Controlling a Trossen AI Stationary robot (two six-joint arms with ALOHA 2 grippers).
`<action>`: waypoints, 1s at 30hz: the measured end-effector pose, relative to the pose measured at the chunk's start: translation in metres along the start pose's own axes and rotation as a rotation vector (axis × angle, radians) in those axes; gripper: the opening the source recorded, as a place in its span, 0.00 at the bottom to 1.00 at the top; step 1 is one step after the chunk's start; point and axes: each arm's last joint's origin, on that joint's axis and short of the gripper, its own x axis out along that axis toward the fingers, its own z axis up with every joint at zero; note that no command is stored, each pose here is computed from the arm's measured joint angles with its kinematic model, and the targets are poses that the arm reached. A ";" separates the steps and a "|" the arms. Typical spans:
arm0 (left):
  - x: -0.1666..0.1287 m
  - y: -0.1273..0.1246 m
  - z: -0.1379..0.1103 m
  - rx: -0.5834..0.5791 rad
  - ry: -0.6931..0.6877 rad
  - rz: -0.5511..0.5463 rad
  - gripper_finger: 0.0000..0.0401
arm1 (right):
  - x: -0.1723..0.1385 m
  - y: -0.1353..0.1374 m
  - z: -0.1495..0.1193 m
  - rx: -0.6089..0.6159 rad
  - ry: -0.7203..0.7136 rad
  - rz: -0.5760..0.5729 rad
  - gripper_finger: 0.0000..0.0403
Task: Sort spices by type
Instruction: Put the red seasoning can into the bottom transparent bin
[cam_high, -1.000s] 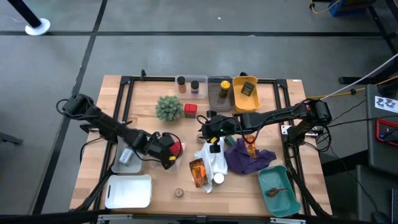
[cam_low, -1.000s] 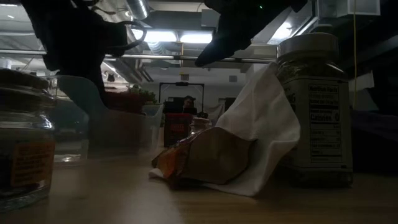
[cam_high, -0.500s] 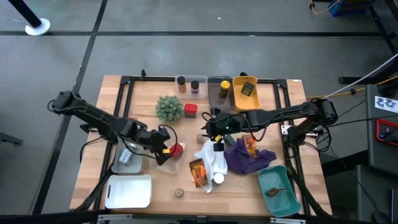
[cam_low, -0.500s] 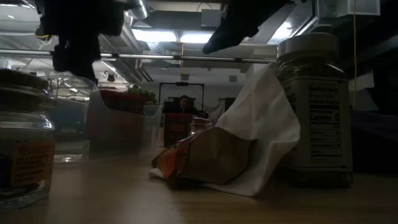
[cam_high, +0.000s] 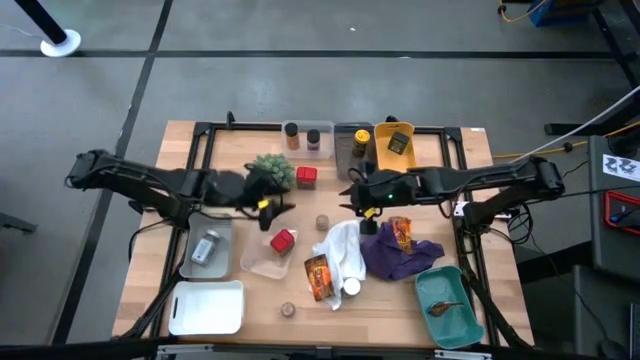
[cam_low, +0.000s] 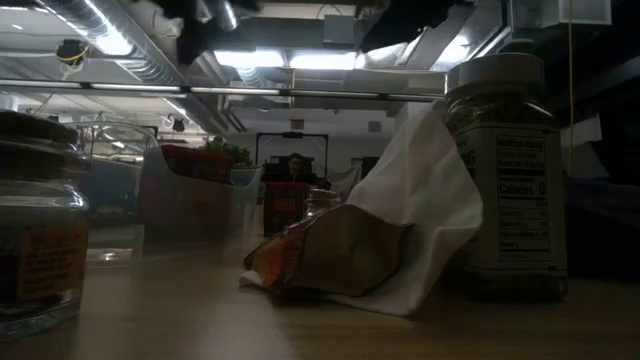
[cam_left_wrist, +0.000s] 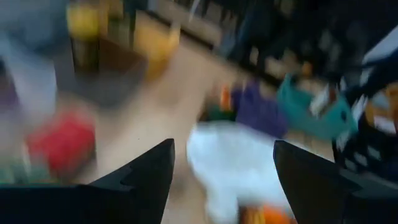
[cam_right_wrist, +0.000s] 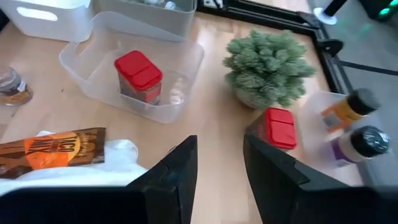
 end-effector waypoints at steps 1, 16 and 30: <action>0.002 0.002 0.007 0.029 -0.053 -0.005 0.64 | -0.003 -0.001 0.000 0.001 -0.005 -0.003 0.33; 0.043 0.057 0.059 0.295 -0.168 0.038 0.64 | -0.012 -0.002 0.000 0.014 0.002 -0.002 0.33; 0.118 0.111 0.064 0.496 0.448 0.133 0.64 | -0.043 -0.007 -0.003 0.057 0.006 -0.003 0.33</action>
